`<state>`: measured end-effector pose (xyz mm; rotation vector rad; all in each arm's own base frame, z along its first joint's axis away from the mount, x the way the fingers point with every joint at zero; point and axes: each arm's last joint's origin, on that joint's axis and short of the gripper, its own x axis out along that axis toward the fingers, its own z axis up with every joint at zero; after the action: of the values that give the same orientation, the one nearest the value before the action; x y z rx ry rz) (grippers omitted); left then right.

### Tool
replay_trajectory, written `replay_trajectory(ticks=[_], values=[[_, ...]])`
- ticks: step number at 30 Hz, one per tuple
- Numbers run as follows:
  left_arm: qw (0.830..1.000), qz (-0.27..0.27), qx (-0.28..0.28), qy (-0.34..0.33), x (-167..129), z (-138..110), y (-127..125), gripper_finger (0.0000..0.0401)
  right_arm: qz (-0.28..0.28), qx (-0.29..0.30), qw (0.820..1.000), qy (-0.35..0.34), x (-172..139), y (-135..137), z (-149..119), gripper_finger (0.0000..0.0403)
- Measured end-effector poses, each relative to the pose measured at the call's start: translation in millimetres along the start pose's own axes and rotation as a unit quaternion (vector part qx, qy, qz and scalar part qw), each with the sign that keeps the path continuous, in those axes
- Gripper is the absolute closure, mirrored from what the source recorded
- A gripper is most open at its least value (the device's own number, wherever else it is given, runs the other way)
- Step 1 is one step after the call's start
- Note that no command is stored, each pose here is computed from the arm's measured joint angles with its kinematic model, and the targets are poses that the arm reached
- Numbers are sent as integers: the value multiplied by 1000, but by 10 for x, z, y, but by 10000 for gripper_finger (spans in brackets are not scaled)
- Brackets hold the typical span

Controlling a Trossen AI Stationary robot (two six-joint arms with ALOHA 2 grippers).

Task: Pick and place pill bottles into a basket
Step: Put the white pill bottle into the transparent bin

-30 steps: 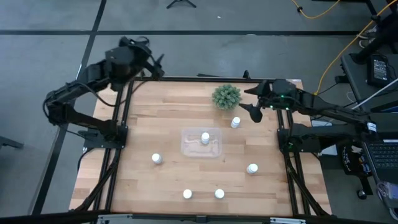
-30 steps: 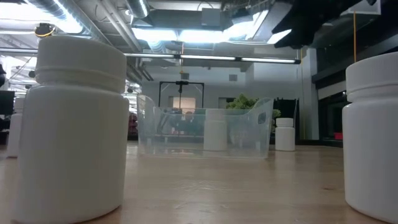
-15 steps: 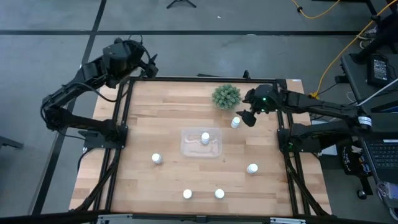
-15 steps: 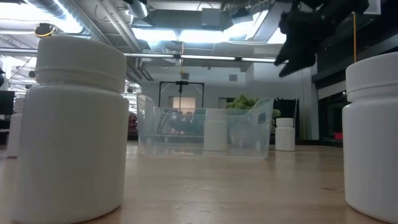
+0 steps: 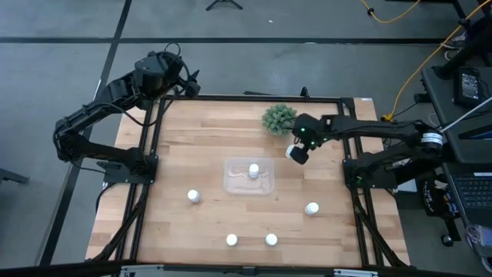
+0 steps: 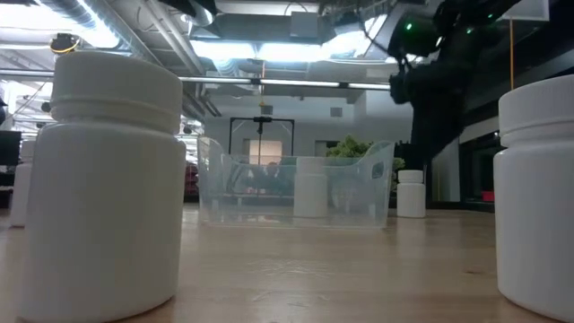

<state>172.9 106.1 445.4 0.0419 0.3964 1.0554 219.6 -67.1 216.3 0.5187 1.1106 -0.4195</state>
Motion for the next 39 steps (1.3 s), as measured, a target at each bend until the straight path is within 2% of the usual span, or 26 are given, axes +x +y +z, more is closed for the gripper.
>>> replay_trajectory(ticks=[5, 13, 22, 27, 34, 39], values=[[1000, 1, -7, 0, 2, 0, -1, 63, -11, 6, 999, 31, 185, -2, 23, 49], [1000, 1, -12, 0, 2, 0, -1, 63, -9, -7, 1000, 23, 396, 18, 114, 49], [1000, -5, -20, 0, 1, -1, -6, 63, -19, -1, 999, 47, 530, 5, 106, 57], [1000, -24, -20, 1, 0, -1, -17, 63, -23, 11, 999, 45, 526, 3, 107, 109], [1000, -24, -20, 1, 0, -1, -17, 63, -16, 22, 999, 44, 518, 10, 112, 238], [1000, -24, -20, 1, 0, -1, -17, 63, -6, 24, 999, 47, 515, 17, 114, 239]])
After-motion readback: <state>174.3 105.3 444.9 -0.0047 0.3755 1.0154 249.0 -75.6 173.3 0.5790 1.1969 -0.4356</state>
